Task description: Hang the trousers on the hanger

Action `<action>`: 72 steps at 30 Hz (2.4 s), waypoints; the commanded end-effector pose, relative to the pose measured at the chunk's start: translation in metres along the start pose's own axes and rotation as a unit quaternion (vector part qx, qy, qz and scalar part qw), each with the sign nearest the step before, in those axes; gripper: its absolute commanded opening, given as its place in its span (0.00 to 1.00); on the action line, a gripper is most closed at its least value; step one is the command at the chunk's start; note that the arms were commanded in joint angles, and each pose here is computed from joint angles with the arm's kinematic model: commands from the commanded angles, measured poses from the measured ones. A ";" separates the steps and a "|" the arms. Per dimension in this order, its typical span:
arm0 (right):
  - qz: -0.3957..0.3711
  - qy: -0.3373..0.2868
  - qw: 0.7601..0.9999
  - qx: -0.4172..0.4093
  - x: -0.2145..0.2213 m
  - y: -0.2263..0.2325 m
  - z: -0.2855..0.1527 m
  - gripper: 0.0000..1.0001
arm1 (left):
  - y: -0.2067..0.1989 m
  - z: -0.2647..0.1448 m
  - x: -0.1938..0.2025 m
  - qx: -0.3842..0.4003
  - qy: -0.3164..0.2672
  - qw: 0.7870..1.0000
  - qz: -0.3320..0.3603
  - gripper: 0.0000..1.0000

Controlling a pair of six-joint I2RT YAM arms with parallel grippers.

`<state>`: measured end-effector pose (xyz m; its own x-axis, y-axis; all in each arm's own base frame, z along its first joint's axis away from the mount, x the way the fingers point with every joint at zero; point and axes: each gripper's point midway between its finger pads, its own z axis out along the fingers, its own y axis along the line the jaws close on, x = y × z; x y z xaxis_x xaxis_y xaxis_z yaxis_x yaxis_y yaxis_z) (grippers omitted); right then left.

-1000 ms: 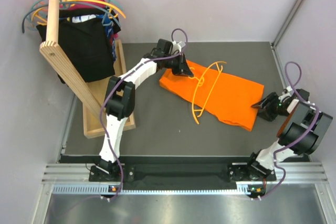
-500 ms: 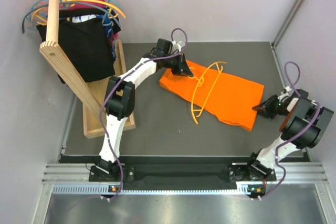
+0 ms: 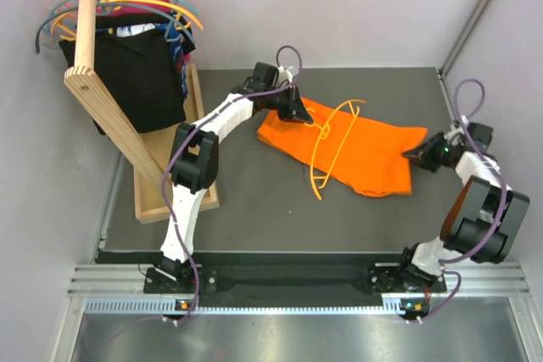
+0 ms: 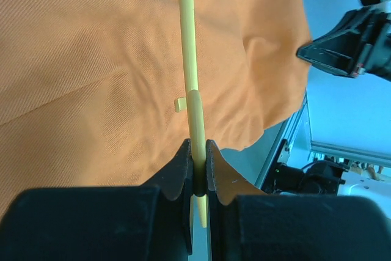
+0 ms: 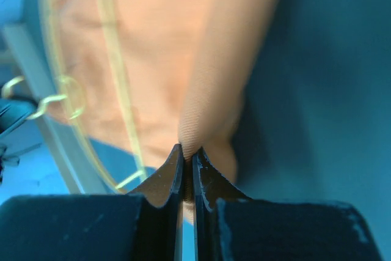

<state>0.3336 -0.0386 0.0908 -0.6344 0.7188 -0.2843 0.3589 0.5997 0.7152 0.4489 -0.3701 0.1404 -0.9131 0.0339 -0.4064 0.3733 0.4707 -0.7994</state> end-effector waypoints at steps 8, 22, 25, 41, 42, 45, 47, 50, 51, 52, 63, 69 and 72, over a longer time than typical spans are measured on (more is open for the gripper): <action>-0.112 0.031 0.979 -0.168 0.038 0.208 0.034 0.00 | -0.037 -0.016 -0.024 0.009 -0.043 0.999 0.025 0.00; -0.089 0.100 0.976 -0.172 0.081 0.197 0.117 0.00 | -0.043 -0.017 -0.033 0.003 -0.069 0.998 -0.009 0.00; -0.073 0.104 0.977 -0.174 0.091 0.195 0.129 0.00 | -0.052 -0.018 -0.030 0.010 -0.075 0.997 -0.009 0.00; -0.115 0.107 0.983 -0.096 0.112 0.158 0.154 0.00 | -0.091 -0.023 -0.045 0.029 -0.087 0.996 0.020 0.00; -0.123 0.107 0.982 -0.093 0.113 0.154 0.154 0.00 | -0.089 -0.023 -0.044 0.026 -0.082 0.996 0.019 0.00; -0.134 0.111 0.980 -0.100 0.112 0.156 0.156 0.00 | -0.087 -0.021 -0.042 0.018 -0.073 0.997 0.009 0.00; -0.139 0.106 0.979 -0.103 0.112 0.163 0.161 0.00 | -0.091 -0.016 -0.038 0.028 -0.065 0.997 -0.006 0.00; -0.141 0.068 0.983 -0.096 0.098 0.182 0.169 0.00 | -0.100 -0.008 -0.026 0.042 -0.050 0.997 -0.030 0.00; -0.123 0.055 0.987 -0.093 0.091 0.187 0.171 0.00 | -0.105 -0.007 -0.023 0.045 -0.047 0.997 -0.027 0.00; -0.116 0.047 0.988 -0.093 0.088 0.190 0.173 0.00 | -0.111 -0.007 -0.021 0.045 -0.049 0.998 -0.022 0.00; -0.101 0.120 0.976 -0.150 0.140 0.195 0.166 0.27 | -0.104 0.018 -0.006 0.049 -0.026 0.997 -0.053 0.00; -0.129 0.147 0.975 -0.110 0.133 0.181 0.143 0.52 | -0.102 0.011 0.000 0.036 -0.029 0.998 -0.041 0.00; -0.153 0.133 0.975 -0.091 0.126 0.182 0.124 0.60 | -0.099 0.008 0.002 0.023 -0.025 0.999 -0.035 0.00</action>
<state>0.4267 0.1854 0.0613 -0.8052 0.5200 -0.2852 0.1706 0.6636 0.7284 0.4399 -0.4038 0.1828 -0.9385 -0.1059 -0.3288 0.2361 0.4981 -0.8344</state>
